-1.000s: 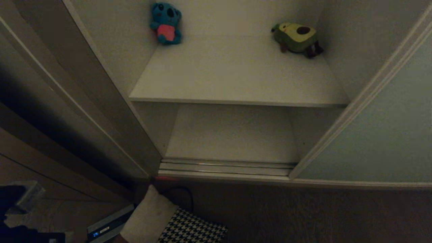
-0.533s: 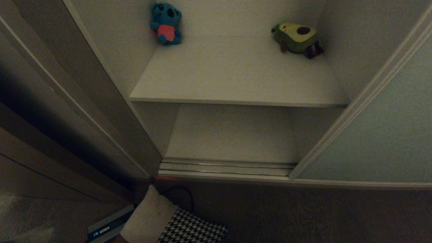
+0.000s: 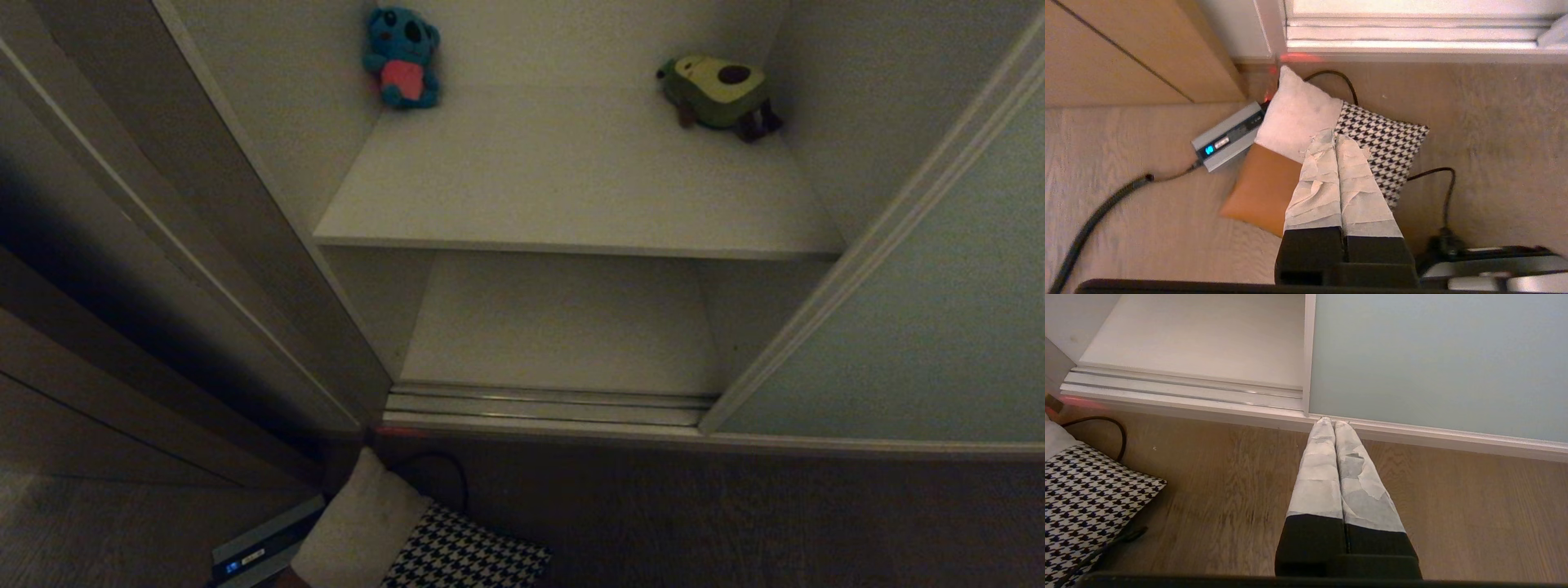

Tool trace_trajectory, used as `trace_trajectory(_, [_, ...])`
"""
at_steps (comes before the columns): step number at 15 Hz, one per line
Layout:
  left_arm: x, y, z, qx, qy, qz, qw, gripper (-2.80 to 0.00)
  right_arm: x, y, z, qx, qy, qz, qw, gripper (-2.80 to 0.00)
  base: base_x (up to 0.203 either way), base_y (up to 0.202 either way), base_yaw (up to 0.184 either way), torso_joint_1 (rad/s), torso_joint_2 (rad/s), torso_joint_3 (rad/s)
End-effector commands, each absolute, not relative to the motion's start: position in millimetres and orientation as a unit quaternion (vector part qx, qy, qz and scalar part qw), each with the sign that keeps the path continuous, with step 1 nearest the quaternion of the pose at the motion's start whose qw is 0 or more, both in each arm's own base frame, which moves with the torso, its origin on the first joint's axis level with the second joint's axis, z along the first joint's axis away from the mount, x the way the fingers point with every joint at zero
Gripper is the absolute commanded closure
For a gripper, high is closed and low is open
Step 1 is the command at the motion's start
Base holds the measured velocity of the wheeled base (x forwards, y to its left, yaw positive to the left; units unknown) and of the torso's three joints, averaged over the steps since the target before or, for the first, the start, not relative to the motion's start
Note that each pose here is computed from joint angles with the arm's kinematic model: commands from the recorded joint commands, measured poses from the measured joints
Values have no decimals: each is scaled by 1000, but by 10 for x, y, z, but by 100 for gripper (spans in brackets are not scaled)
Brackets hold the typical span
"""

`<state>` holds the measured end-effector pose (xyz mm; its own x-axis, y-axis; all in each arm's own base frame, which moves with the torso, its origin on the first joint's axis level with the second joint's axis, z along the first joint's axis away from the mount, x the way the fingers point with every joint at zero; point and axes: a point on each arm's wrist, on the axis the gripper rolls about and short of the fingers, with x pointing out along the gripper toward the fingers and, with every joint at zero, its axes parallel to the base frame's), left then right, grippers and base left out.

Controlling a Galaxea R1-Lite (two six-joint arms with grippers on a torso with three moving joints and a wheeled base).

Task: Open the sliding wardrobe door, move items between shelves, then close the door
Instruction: Place the pillow on the lower shelf

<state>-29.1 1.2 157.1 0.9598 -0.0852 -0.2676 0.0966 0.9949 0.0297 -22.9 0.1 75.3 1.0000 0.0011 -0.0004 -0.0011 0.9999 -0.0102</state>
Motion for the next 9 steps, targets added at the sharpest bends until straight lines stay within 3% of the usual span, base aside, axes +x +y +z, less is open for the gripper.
trace_trajectory(1, [-300,1,1261,30,112,-31,993,0,-226,1,745,-5,2,1,1000,0,0,0,0,0,0,0])
trace_trajectory(9, [-230,-7,771,35,58,-25,997,0,-226,1,745,-5,2,1,1000,0,0,0,0,0,0,0])
